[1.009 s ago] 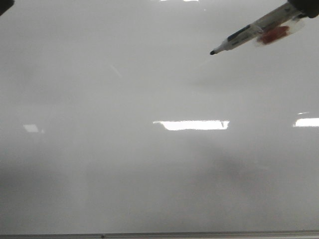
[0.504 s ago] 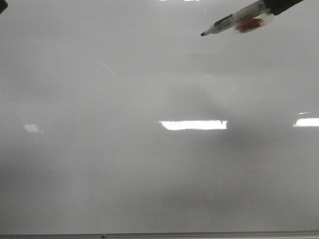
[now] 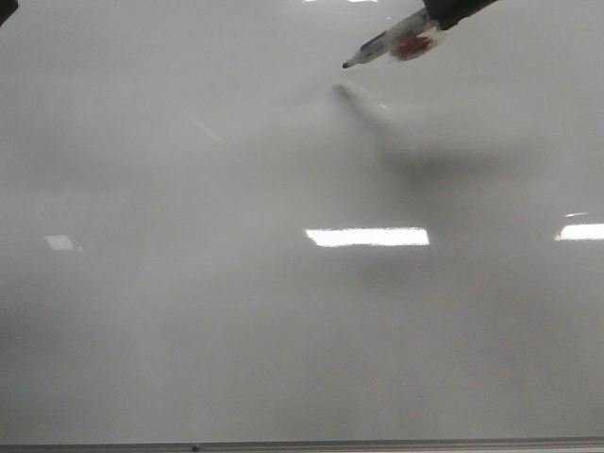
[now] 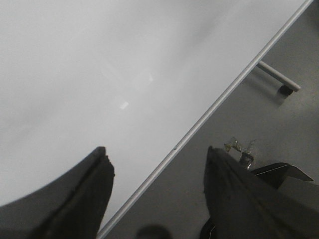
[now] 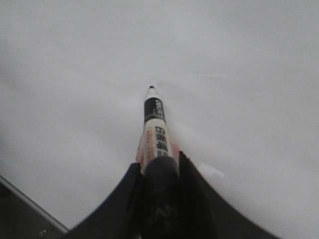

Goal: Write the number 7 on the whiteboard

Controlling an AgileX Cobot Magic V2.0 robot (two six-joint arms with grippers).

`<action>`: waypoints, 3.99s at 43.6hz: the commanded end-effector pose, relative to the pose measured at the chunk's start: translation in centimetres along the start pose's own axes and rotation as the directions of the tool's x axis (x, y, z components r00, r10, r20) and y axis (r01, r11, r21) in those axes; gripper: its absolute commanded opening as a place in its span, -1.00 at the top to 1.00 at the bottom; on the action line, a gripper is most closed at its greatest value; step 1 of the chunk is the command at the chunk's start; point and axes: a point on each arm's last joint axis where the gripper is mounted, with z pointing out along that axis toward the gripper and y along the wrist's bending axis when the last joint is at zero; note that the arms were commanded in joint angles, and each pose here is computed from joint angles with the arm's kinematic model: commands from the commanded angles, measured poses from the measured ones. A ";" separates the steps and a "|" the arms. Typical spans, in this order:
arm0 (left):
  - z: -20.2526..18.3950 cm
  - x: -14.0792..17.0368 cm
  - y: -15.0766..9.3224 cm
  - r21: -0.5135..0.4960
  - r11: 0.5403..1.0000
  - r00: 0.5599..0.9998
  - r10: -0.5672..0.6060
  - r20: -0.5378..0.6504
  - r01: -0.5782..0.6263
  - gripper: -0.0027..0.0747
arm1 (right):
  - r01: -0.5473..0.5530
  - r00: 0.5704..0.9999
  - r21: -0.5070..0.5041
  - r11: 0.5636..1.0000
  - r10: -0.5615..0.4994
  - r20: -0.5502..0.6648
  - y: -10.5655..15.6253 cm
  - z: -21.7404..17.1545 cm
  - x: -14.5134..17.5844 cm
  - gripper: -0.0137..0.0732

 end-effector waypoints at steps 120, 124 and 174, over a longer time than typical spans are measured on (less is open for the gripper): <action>7.5 -6.3 -10.3 0.384 0.783 0.871 0.418 0.257 -0.489 0.57 | 0.552 0.793 -0.442 0.707 -0.609 0.017 8.3 -11.6 3.9 0.84; 7.5 -6.4 -10.3 0.380 0.785 0.871 0.416 0.260 -0.489 0.69 | 0.550 0.794 -0.444 0.707 -0.608 0.017 8.3 -11.6 3.9 0.79; -1.1 0.8 8.2 -0.456 0.838 0.939 -0.345 -0.019 0.299 0.78 | 0.396 0.905 -0.076 0.915 -0.403 -0.135 4.0 -17.0 4.1 -0.68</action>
